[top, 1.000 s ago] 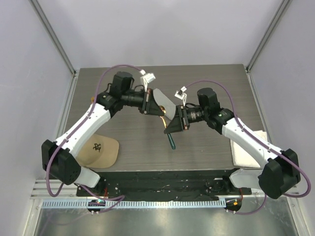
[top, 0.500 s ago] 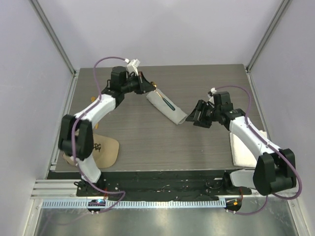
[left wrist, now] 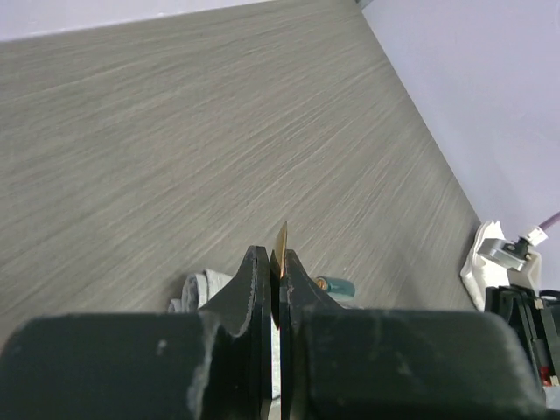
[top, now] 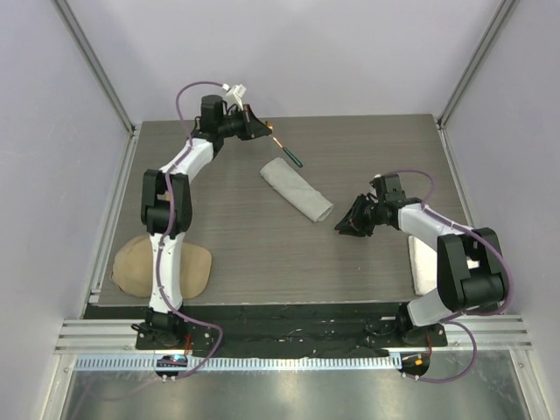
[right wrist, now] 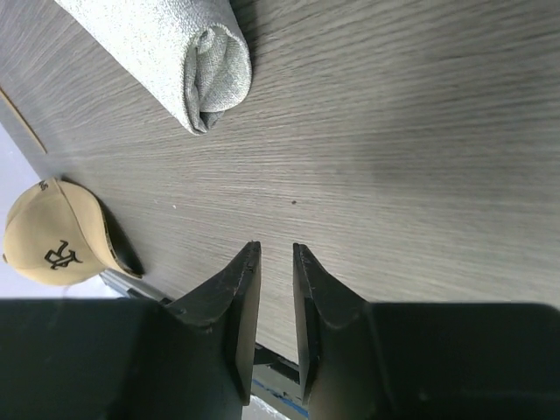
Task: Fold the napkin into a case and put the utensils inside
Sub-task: Insert the spoon into the folded napkin.
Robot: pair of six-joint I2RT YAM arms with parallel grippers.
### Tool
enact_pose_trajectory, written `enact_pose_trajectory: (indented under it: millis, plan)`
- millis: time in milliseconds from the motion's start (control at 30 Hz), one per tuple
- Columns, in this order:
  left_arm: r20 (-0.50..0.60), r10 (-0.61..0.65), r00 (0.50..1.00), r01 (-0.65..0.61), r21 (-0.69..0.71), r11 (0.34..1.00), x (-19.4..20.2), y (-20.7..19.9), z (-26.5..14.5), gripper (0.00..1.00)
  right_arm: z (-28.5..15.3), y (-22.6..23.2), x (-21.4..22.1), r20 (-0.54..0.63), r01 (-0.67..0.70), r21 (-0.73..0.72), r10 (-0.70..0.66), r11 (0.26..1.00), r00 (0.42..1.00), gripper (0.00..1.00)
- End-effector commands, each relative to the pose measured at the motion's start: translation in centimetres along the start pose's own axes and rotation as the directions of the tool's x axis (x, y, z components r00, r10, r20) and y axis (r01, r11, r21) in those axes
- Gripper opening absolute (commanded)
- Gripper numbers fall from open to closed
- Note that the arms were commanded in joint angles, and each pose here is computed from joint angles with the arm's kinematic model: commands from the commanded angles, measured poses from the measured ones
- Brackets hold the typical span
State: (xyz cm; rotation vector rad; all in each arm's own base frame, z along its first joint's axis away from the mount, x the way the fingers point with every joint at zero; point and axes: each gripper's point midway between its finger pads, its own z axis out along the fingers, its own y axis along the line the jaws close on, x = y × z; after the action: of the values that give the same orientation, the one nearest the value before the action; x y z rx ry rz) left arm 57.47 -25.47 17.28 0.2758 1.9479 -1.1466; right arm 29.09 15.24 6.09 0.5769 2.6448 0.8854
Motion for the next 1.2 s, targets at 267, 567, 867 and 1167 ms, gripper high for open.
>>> enact_pose_trajectory:
  millis: [267, 567, 867, 1167]
  plan:
    - [-0.120, 0.005, 0.993, 0.003, 0.072, 0.997, 3.4, 1.6, 0.1, 0.00, 1.6, 1.7, -0.9, -0.003, 0.012, -0.110, -0.013, 0.994, 1.000, 0.23]
    - [-0.107, -0.007, 0.994, 0.018, 0.104, 0.994, 4.1, 1.9, 0.8, 0.00, 2.5, 1.0, -0.8, -0.009, 0.003, -0.104, -0.004, 0.995, 1.000, 0.22]
    - [-0.145, -0.049, 0.988, 0.067, 0.120, 0.991, 5.3, 2.1, 1.0, 0.00, 3.9, 1.3, -1.3, -0.009, -0.065, -0.132, 0.064, 0.989, 0.998, 0.21]
    - [-0.159, -0.076, 0.984, 0.099, 0.140, 0.985, 5.3, 2.1, 0.8, 0.00, 4.7, 1.9, -2.2, -0.013, -0.063, -0.143, 0.062, 0.988, 0.998, 0.19]
